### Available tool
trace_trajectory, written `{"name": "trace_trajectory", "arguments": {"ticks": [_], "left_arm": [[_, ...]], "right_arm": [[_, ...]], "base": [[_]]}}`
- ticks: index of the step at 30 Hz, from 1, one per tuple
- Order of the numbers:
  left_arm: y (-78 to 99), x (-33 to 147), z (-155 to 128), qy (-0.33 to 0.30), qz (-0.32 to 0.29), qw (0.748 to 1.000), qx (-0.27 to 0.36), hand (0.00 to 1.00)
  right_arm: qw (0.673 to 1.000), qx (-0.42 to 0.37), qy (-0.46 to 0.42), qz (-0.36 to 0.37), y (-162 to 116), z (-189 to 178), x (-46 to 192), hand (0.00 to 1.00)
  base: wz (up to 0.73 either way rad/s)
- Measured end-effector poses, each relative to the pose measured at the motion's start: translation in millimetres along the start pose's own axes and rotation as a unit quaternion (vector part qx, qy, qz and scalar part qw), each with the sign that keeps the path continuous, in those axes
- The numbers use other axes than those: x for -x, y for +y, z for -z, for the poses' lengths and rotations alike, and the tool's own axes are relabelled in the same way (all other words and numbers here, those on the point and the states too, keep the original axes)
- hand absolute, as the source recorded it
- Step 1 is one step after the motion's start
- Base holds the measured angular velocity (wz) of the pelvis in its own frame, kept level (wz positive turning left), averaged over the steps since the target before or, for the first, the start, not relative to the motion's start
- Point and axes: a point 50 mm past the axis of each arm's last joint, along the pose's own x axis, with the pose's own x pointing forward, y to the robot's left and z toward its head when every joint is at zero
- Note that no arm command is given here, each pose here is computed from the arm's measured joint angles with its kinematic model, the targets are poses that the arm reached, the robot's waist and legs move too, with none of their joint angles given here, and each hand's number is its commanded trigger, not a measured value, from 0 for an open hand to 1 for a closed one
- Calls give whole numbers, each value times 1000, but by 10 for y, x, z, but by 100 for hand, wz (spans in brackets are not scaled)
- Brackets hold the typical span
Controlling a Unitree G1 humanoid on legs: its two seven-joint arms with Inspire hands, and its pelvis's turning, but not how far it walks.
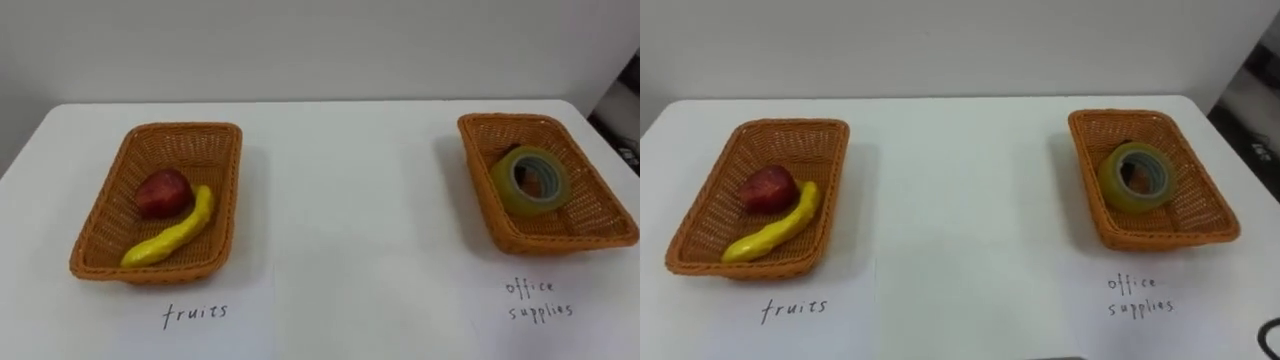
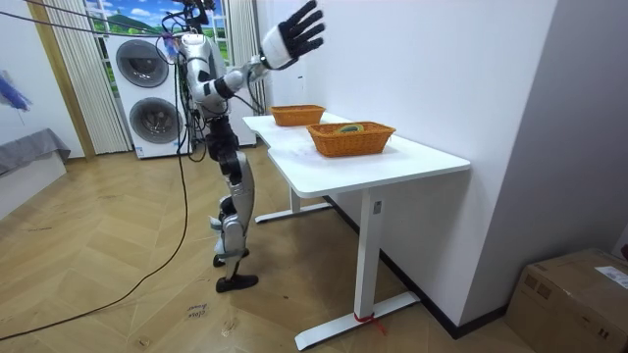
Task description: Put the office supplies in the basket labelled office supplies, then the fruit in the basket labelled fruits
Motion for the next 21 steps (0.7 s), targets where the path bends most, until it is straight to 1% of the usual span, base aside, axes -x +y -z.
{"name": "trace_trajectory", "arguments": {"ticks": [1,3,4,6,7,9,12,15,16,18,19,21], "left_arm": [[3,0,-1,-1,-1,1000,2,0],[33,3,-13,-7,-15,1000,8,0],[40,3,-16,-8,-19,1000,9,0],[51,4,-11,-9,-34,999,12,0],[50,5,-9,-10,-38,999,13,0],[42,10,-25,-15,-46,999,21,0],[39,8,-59,-21,-56,998,32,0],[17,9,-66,-19,-56,997,59,0],[10,13,-54,-17,-55,996,60,0],[-3,14,-60,-17,-54,996,64,0],[-7,14,-67,-17,-53,996,64,0],[-32,21,-54,-15,-51,996,65,0]], "right_arm": [[1000,6,2,12,-56,17,10,0],[997,19,13,69,-279,104,75,0],[996,17,19,85,-333,134,100,0],[987,29,50,153,-560,331,240,0],[983,37,61,168,-619,393,283,0],[968,47,106,221,-809,579,458,0],[947,37,161,277,-982,780,611,0],[898,56,261,351,-1241,1165,928,0],[889,57,277,361,-1276,1222,990,0],[842,82,352,400,-1490,1472,1326,0],[830,85,370,408,-1516,1528,1415,0],[785,109,431,431,-1617,1698,1768,0]], "base": [[-8],[0],[-4],[-2],[0],[-4],[-3],[0],[0],[8],[0],[-4]]}}
